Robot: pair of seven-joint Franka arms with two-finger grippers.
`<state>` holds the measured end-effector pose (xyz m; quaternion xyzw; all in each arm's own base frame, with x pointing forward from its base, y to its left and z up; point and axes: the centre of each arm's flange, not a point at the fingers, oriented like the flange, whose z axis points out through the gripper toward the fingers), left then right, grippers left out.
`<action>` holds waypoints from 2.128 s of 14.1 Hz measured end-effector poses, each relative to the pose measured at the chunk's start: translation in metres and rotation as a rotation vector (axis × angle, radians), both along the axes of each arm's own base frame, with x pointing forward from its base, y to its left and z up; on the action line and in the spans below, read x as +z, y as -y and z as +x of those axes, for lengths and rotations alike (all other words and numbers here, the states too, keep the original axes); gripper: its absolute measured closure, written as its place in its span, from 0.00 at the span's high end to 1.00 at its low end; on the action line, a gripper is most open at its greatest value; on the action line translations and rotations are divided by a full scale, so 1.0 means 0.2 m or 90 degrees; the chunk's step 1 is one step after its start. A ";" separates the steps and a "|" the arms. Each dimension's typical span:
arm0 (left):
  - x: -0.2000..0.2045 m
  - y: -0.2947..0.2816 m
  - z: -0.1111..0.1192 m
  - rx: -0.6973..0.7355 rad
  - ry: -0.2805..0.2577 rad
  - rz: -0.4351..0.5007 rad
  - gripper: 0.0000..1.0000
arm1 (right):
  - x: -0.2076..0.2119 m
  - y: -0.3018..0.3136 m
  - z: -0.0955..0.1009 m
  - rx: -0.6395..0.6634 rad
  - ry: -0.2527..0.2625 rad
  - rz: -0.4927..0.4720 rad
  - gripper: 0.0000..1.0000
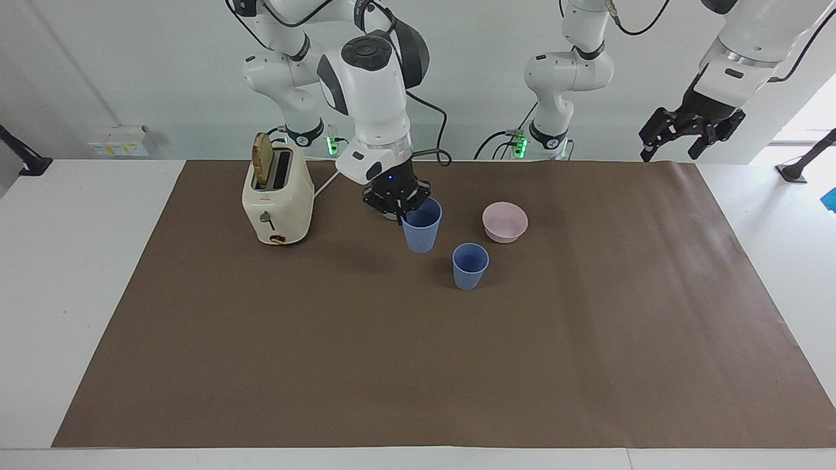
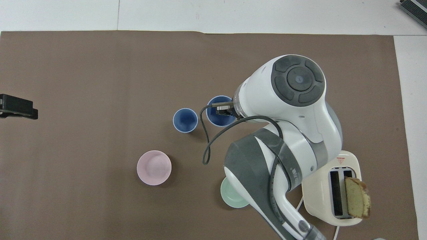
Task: Stack blue cups with both arms
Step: 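Carry the blue cup with the right gripper over the first cup, then lower the held cup into the first blue cup with the right gripper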
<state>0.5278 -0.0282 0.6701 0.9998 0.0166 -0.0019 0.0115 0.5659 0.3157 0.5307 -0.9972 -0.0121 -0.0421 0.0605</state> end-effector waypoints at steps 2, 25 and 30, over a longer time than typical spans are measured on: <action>0.00 0.00 0.00 0.000 0.000 0.000 1.00 | 0.00 -0.12 0.00 -0.015 0.002 0.005 0.04; 0.00 0.00 0.00 0.000 0.000 0.000 1.00 | -0.28 -0.57 0.05 -0.052 0.002 -0.018 0.04; 0.00 0.00 0.00 0.000 0.000 0.000 1.00 | -0.30 -0.58 0.06 -0.052 0.008 -0.013 0.04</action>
